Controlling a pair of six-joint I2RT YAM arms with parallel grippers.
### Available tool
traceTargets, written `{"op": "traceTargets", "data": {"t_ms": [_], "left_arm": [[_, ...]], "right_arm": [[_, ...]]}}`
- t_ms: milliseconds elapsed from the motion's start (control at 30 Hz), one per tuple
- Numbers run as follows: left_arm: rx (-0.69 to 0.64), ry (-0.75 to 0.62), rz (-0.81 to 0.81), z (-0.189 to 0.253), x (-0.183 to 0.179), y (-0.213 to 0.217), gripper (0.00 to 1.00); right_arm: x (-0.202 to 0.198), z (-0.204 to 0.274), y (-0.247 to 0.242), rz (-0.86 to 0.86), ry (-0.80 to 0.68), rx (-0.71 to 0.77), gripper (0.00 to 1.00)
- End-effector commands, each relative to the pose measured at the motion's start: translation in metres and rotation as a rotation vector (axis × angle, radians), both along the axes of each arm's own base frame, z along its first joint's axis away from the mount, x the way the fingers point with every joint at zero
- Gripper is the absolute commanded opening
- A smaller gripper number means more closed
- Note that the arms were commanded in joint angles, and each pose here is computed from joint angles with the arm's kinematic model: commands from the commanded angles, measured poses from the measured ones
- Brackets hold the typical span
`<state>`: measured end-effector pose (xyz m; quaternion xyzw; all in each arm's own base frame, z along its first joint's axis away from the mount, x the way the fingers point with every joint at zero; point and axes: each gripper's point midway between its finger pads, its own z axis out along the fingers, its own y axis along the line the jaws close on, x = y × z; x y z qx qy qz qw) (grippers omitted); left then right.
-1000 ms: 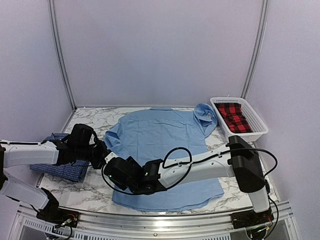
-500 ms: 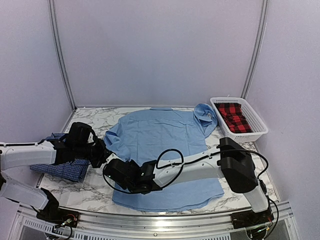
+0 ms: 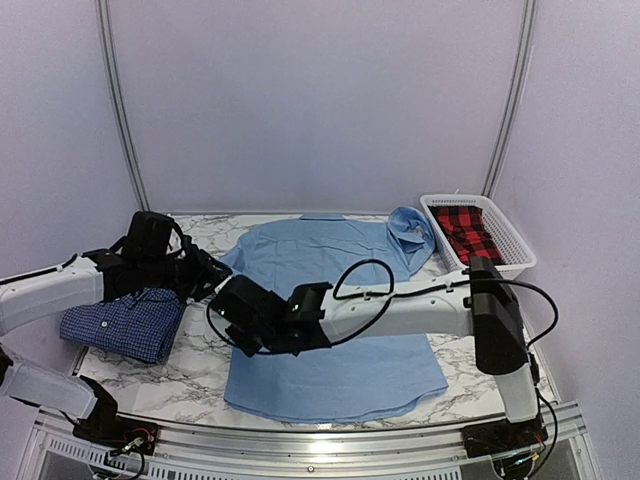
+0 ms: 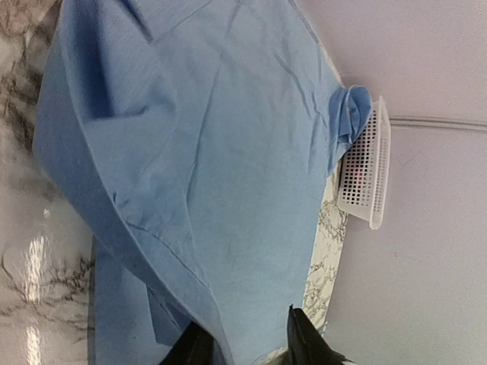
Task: Fold and stack the long sleeve shirts
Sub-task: Pass from the left arm to the right, then adjust the sleeve at the center of the board.
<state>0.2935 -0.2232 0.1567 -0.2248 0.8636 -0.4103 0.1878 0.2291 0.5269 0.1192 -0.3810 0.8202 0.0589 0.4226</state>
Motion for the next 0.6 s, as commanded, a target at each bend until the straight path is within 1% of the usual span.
{"op": "traceTargets", "data": {"t_ms": [0,133,267,400,567], "left_arm": [[0.034,-0.115,-0.015,0.04,0.027,0.015,0.42],[0.079,-0.186,0.012,0.067,0.053,0.035,0.51],[0.135,-0.216,0.07,0.073,0.074,0.06,0.53],[0.207,-0.209,0.109,0.057,0.088,0.074,0.53],[0.248,-0.181,0.111,0.024,0.105,0.074,0.51]], "right_arm": [[0.02,0.091,0.0,0.043,0.125,0.18,0.0],[0.042,0.133,-0.002,0.094,0.2,0.287,0.0],[0.066,0.186,-0.009,0.123,0.212,0.425,0.0],[0.089,0.236,-0.015,0.167,0.219,0.588,0.0],[0.122,0.271,-0.035,0.148,0.191,0.711,0.0]]}}
